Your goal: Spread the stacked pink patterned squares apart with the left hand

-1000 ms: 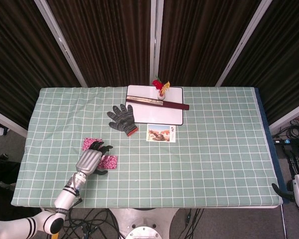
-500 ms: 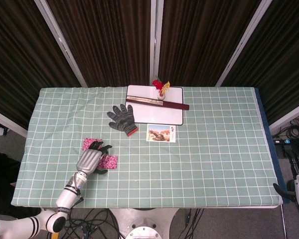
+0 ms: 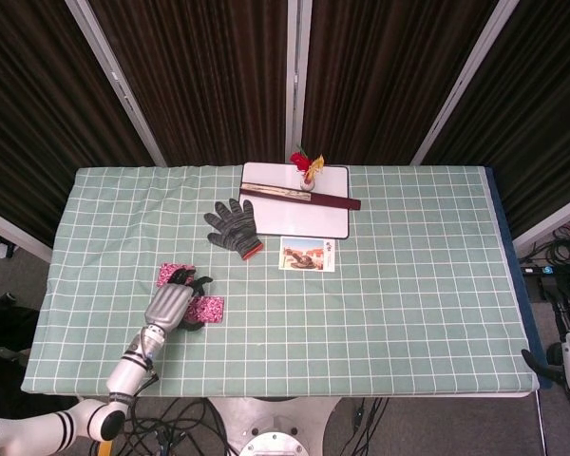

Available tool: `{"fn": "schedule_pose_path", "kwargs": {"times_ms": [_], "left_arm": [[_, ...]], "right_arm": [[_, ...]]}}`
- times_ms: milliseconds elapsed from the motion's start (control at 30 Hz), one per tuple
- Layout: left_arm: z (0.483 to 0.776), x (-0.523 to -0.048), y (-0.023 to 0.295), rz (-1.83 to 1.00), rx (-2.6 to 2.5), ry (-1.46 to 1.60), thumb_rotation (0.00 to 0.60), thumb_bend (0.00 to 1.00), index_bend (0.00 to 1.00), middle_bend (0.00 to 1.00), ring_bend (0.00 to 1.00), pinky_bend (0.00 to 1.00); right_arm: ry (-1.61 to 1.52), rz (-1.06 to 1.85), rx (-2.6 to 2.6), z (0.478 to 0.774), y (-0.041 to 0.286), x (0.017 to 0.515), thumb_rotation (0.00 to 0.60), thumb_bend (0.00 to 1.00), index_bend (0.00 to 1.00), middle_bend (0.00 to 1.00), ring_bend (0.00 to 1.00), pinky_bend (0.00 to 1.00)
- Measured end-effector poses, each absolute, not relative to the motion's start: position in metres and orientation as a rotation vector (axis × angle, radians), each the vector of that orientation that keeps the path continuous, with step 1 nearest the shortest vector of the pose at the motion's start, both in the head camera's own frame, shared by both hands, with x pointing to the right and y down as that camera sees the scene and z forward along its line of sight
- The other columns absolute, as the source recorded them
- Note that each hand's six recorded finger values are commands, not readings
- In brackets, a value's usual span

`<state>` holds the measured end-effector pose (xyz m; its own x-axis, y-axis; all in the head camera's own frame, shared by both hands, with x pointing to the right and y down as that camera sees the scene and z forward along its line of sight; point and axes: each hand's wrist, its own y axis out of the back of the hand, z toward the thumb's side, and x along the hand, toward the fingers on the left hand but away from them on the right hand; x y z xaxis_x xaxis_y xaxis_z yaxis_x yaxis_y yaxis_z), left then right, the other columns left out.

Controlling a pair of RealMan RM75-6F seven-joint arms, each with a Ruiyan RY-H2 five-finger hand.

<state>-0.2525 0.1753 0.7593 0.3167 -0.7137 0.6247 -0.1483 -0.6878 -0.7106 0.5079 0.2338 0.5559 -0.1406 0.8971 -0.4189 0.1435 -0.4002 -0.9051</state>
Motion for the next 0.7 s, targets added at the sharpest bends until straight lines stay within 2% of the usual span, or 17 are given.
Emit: {"fn": "schedule_pose_path", "kwargs": {"times_ms": [700], "left_arm": [[0.7610, -0.2531, 0.1743, -1.388, -2.066, 0.757, 0.600, 0.19, 0.23, 0.44, 0.09, 0.08]], "right_arm": [[-1.194, 1.596, -1.519, 0.5551, 0.2333, 0.5085, 0.600, 0.13, 0.00, 0.00, 0.00, 0.00]]}}
